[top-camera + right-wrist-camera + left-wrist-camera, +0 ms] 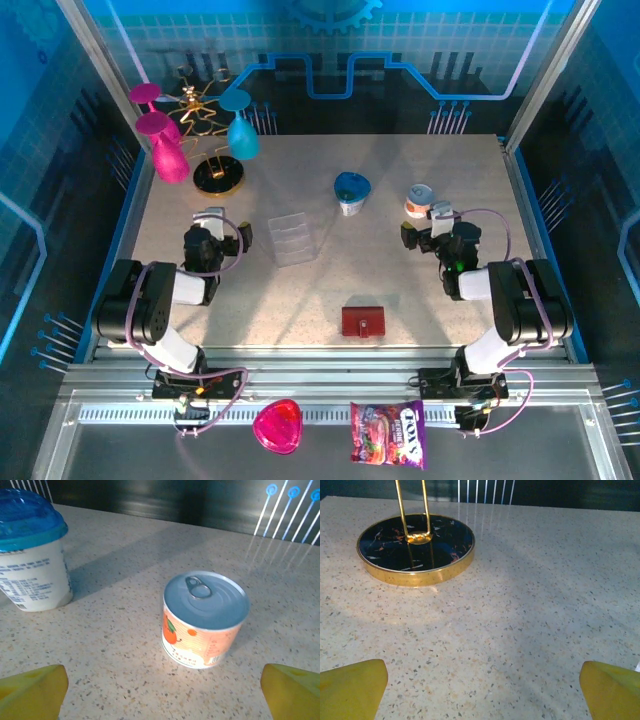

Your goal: Take the credit cards out of the card holder

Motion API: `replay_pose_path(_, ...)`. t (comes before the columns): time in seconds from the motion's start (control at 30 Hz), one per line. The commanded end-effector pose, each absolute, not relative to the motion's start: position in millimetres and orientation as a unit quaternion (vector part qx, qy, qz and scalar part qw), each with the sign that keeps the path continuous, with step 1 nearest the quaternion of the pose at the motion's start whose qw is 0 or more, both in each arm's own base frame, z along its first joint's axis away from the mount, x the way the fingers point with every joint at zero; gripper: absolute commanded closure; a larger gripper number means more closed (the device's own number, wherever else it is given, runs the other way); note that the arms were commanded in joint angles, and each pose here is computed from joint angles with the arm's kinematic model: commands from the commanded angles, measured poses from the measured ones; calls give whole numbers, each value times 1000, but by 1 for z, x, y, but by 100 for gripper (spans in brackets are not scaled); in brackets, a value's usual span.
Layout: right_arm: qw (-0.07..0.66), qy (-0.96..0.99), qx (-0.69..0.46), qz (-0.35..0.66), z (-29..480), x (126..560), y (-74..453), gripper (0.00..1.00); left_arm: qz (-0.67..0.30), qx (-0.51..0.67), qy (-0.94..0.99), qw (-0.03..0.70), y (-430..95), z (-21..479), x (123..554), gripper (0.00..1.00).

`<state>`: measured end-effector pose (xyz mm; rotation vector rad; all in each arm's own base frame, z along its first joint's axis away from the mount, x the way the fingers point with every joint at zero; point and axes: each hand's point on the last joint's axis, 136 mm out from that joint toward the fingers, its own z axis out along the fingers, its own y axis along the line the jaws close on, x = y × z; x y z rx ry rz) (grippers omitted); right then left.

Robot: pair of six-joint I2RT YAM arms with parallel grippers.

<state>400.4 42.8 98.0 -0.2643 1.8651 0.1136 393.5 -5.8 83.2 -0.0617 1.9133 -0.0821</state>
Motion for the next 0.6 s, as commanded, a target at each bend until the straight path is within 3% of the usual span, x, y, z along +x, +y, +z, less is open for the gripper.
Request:
replay_pose_path(0.0, 576, 813, -77, 26, 98, 400, 34, 0, -54, -18, 815, 577, -9, 96, 399, 1)
replay_pose_path(0.57, 576, 813, -77, 24, 98, 399, 34, 0, -51, -18, 814, 579, -8, 96, 399, 1)
